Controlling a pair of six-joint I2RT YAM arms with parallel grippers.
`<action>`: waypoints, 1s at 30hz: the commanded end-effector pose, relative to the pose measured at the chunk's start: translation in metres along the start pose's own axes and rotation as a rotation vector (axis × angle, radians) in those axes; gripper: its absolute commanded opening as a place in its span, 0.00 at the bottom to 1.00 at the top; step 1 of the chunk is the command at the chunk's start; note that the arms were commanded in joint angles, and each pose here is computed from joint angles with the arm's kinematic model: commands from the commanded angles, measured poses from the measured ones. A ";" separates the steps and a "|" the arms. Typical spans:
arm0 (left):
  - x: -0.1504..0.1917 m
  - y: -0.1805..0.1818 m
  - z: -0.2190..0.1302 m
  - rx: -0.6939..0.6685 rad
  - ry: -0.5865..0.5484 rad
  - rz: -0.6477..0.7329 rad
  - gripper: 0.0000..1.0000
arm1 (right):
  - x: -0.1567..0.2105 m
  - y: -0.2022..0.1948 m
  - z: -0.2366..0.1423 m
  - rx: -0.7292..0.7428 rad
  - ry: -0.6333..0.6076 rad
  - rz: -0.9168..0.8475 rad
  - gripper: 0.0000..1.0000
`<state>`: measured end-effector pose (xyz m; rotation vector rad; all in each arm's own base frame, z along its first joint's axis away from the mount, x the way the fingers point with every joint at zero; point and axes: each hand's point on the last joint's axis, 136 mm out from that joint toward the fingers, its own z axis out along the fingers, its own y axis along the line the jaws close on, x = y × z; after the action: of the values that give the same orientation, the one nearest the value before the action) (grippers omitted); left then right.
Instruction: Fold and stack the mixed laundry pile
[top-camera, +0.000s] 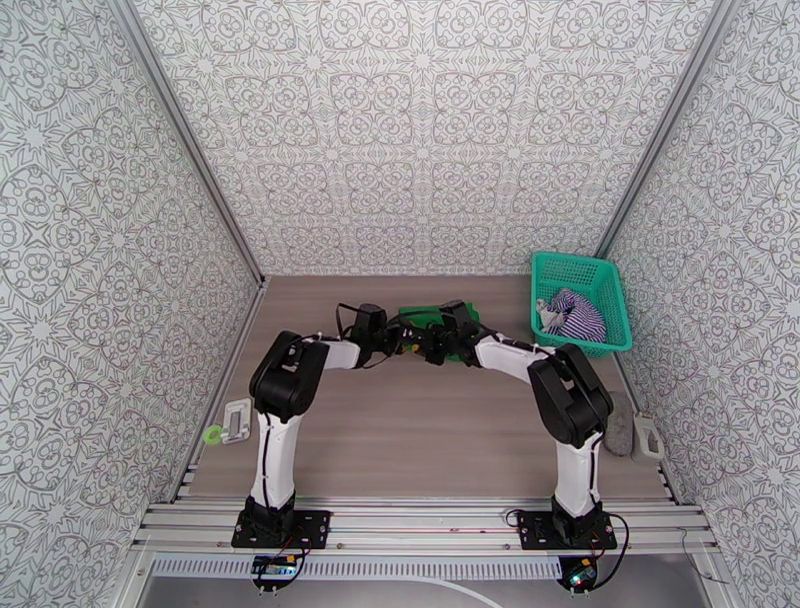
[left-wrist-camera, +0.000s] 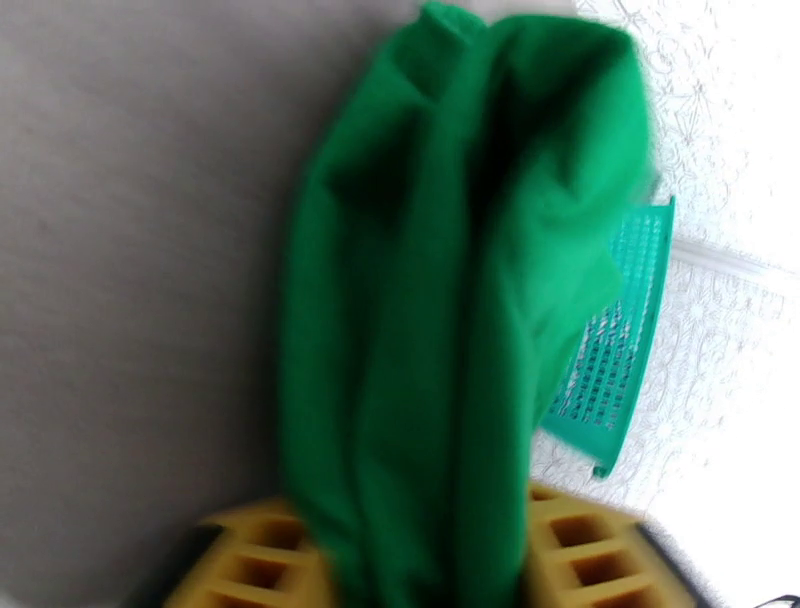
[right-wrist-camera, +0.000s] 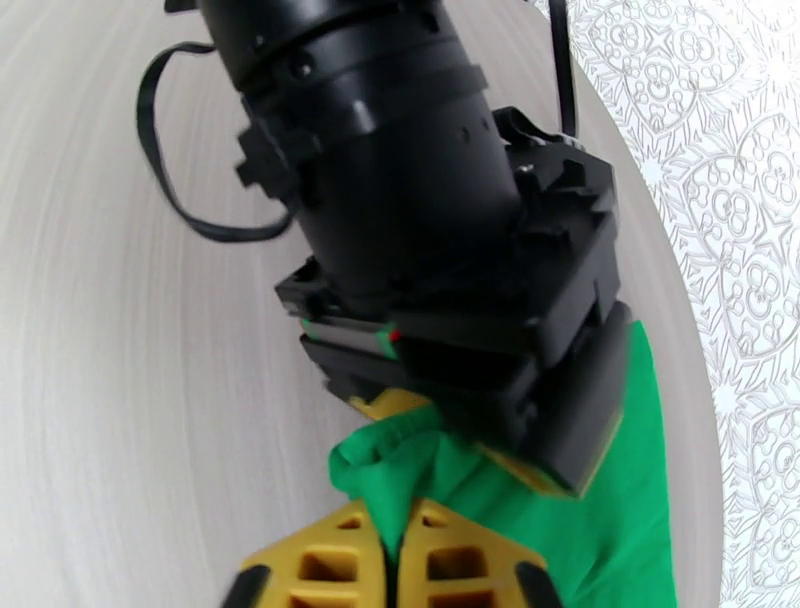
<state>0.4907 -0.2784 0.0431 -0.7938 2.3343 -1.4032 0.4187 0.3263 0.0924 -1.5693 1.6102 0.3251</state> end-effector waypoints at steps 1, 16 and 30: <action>-0.008 0.006 0.004 -0.035 -0.019 0.018 0.04 | -0.011 -0.003 -0.017 0.002 -0.032 0.041 0.41; -0.077 0.019 -0.073 -0.274 -0.041 0.345 0.00 | -0.027 -0.027 -0.128 0.350 -0.196 0.512 0.53; -0.227 0.049 -0.225 -0.768 -0.172 0.615 0.00 | 0.003 -0.039 -0.174 0.511 -0.126 0.574 0.52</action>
<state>0.5510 -0.0025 0.1010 -0.3610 2.5481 -0.3693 0.3896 0.2073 0.2132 -0.7246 1.8038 0.3000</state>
